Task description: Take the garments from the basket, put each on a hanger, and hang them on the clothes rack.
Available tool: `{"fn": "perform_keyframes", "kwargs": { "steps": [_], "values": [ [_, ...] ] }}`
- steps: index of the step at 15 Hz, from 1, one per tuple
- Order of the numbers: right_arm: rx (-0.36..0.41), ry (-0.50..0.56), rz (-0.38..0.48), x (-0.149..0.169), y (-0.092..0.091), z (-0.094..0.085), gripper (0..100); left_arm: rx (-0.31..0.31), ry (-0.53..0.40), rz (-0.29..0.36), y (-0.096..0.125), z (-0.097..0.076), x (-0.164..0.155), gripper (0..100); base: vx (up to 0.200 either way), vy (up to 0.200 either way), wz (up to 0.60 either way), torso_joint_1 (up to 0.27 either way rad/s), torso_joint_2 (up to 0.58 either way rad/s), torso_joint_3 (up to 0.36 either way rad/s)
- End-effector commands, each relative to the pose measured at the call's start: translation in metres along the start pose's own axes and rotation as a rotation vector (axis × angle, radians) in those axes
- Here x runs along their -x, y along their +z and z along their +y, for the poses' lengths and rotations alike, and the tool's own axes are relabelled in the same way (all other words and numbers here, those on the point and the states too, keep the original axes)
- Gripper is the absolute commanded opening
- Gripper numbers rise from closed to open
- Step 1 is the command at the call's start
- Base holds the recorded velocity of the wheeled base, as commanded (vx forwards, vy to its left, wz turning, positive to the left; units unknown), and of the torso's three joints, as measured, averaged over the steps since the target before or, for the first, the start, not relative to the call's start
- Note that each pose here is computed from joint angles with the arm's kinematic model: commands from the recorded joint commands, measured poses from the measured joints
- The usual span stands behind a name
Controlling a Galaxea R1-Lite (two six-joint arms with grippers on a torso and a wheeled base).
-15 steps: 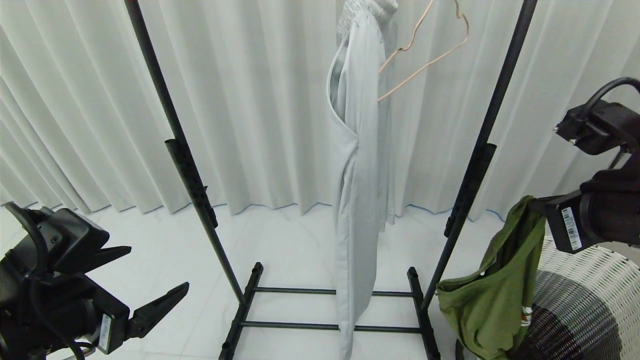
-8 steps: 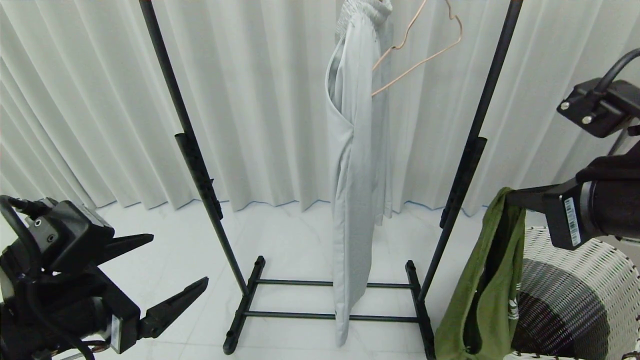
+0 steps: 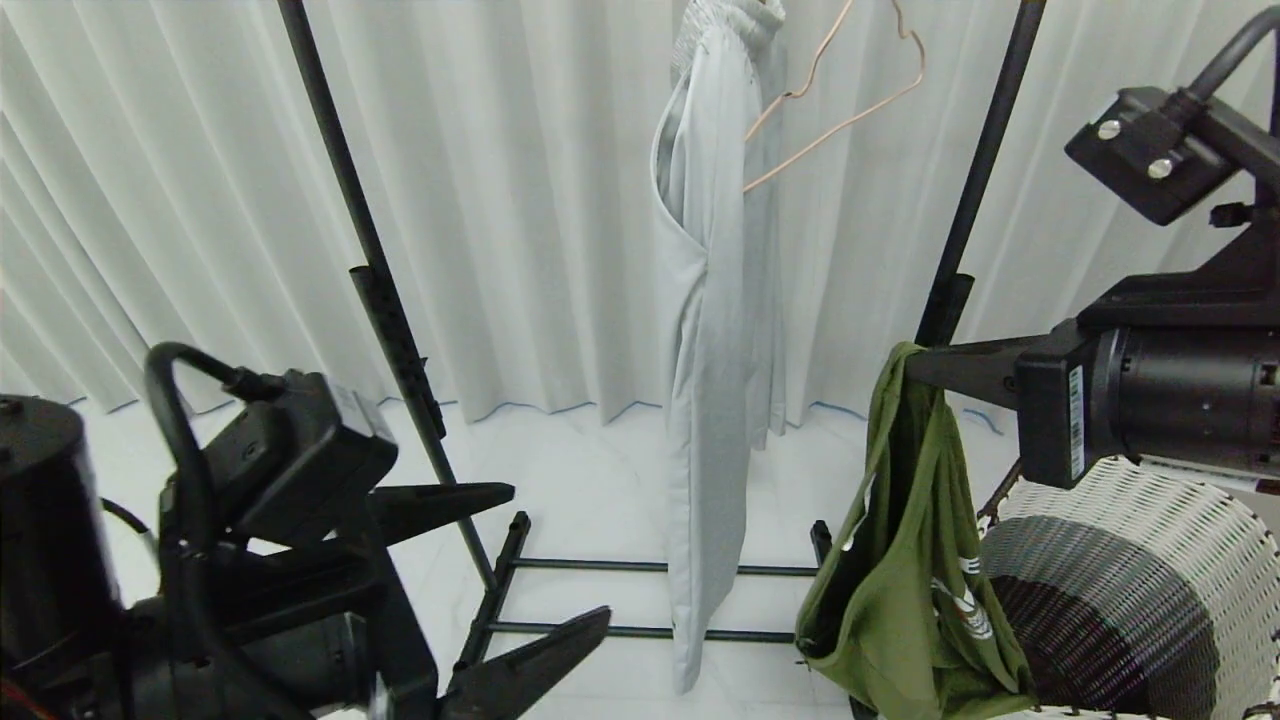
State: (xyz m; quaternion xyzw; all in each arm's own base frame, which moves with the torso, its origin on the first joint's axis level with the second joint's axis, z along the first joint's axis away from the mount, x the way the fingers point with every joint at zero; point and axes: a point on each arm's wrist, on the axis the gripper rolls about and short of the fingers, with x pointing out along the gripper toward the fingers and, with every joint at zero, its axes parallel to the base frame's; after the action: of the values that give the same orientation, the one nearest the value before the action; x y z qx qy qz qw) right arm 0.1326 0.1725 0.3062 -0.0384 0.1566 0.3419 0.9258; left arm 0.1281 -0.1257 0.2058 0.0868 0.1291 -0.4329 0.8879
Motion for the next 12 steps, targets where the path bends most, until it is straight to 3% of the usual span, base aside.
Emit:
{"fn": "perform_keyframes", "kwargs": {
  "steps": [1, 6, 9, 10, 12],
  "values": [
    [-0.005, 0.057, -0.005, -0.007, -0.001, 0.014, 0, 0.099, -0.096, 0.035, 0.013, -0.017, -0.034, 100, 0.000, 0.000, 0.00, 0.000, 0.00, 0.000],
    [-0.021, 0.115, -0.061, -0.005, 0.004, 0.026, 0, 0.348, -0.109, 0.111, 0.015, -0.027, -0.096, 100, 0.000, 0.000, 0.00, 0.000, 0.00, 0.000],
    [-0.024, 0.118, -0.071, -0.002, 0.005, 0.026, 0, 0.406, -0.028, 0.122, 0.006, -0.027, -0.128, 100, 0.000, 0.000, 0.00, 0.000, 0.00, 0.000],
    [-0.026, 0.117, -0.077, -0.001, 0.006, 0.025, 0, 0.438, 0.040, 0.103, 0.004, -0.025, -0.145, 100, 0.000, 0.000, 0.00, 0.000, 0.00, 0.000],
    [-0.036, 0.119, -0.088, 0.003, 0.007, 0.024, 0, 0.490, 0.037, 0.092, 0.007, -0.030, -0.151, 100, 0.000, 0.000, 0.00, 0.000, 0.00, 0.000]
  ]
}}
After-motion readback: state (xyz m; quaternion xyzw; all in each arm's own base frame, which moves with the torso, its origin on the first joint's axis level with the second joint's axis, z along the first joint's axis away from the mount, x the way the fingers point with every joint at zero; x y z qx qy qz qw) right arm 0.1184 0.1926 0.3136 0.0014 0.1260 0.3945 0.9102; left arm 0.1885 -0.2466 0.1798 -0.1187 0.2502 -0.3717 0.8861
